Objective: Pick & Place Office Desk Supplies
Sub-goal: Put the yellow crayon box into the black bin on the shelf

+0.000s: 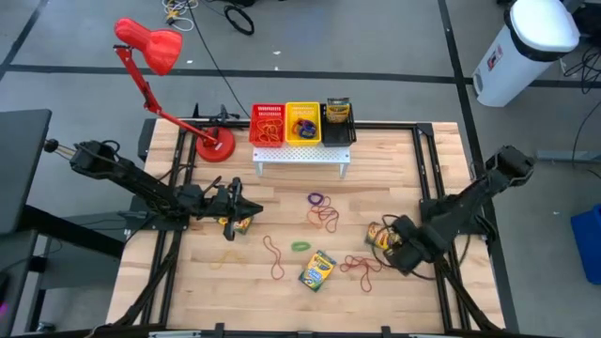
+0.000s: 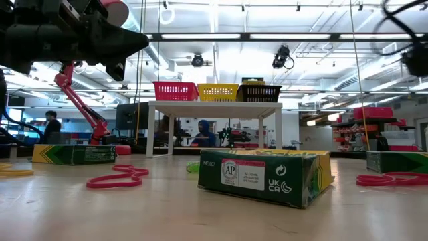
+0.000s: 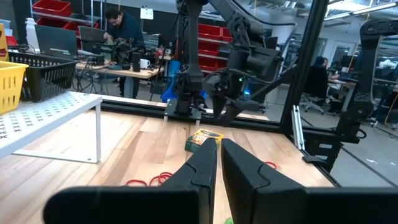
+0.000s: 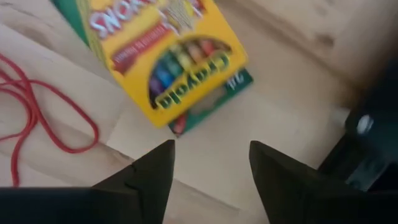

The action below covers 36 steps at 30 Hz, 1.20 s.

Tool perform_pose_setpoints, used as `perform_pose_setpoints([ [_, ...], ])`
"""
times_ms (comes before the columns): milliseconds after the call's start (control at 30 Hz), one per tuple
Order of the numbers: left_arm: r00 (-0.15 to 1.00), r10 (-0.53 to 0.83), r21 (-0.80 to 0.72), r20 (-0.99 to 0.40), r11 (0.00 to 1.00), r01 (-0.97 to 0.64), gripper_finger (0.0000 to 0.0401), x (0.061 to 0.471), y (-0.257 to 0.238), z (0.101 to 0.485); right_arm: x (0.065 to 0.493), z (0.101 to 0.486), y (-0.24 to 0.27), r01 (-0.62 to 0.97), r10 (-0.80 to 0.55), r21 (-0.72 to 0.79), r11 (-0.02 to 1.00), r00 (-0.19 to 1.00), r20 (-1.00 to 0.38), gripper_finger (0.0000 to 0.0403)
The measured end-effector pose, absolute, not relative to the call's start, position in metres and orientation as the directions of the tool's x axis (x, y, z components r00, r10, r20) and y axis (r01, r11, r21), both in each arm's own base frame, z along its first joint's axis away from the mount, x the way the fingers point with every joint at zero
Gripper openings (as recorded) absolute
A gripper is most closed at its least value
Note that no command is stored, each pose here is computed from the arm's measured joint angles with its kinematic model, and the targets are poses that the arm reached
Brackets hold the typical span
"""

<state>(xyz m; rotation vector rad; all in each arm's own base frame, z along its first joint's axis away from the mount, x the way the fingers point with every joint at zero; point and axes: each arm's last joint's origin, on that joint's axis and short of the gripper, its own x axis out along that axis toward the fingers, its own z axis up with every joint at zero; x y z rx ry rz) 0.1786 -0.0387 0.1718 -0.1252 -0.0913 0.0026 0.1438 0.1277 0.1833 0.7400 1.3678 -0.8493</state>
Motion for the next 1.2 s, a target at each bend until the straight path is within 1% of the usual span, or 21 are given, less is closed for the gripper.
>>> perform_pose_setpoints([
  [67, 0.996, 0.008, -0.125, 0.091, 0.992, 0.003, 0.0029, 0.179, -0.039, 0.172, 0.135, 0.18, 0.133, 0.884, -0.086, -0.019, 0.467, 0.024, -0.996, 0.0207],
  [133, 0.996, 0.008, -0.125, 0.091, 0.992, 0.003, 0.0029, 0.179, -0.039, 0.172, 0.128, 0.176, 0.137, 0.905, -0.118, -0.01, 0.425, 0.044, -0.992, 0.0195],
  [233, 0.996, 0.008, -0.125, 0.091, 0.992, 0.003, 0.0029, 0.179, -0.039, 0.172, 0.123, 0.168, 0.141, 0.928, -0.13, 0.052, 0.37, 0.107, -0.986, 0.0179],
  [367, 0.996, 0.008, -0.125, 0.091, 0.992, 0.003, 0.0029, 0.179, -0.039, 0.172, 0.117, 0.152, 0.141, 0.936, -0.128, 0.129, 0.327, 0.179, -0.976, 0.0164],
  [467, 0.996, 0.008, -0.125, 0.091, 0.992, 0.003, 0.0029, 0.179, -0.039, 0.172, 0.114, 0.144, 0.138, 0.942, -0.142, 0.143, 0.305, 0.194, -0.971, 0.0162],
  [633, 0.996, 0.008, -0.125, 0.091, 0.992, 0.003, 0.0029, 0.179, -0.039, 0.172, 0.112, 0.139, 0.133, 0.941, -0.185, 0.148, 0.305, 0.211, -0.96, 0.0161],
  [1000, 0.996, 0.008, -0.125, 0.091, 0.992, 0.003, 0.0029, 0.179, -0.039, 0.172, 0.111, 0.129, 0.129, 0.932, -0.188, 0.193, 0.306, 0.257, -0.948, 0.0158],
  [1100, 0.996, 0.008, -0.125, 0.091, 0.992, 0.003, 0.0029, 0.179, -0.039, 0.172, 0.111, 0.129, 0.129, 0.93, -0.2, 0.2, 0.309, 0.269, -0.942, 0.0138],
  [1200, 0.996, 0.008, -0.125, 0.091, 0.992, 0.003, 0.0029, 0.179, -0.039, 0.172, 0.112, 0.129, 0.127, 0.921, -0.232, 0.227, 0.317, 0.307, -0.923, 0.0101],
])
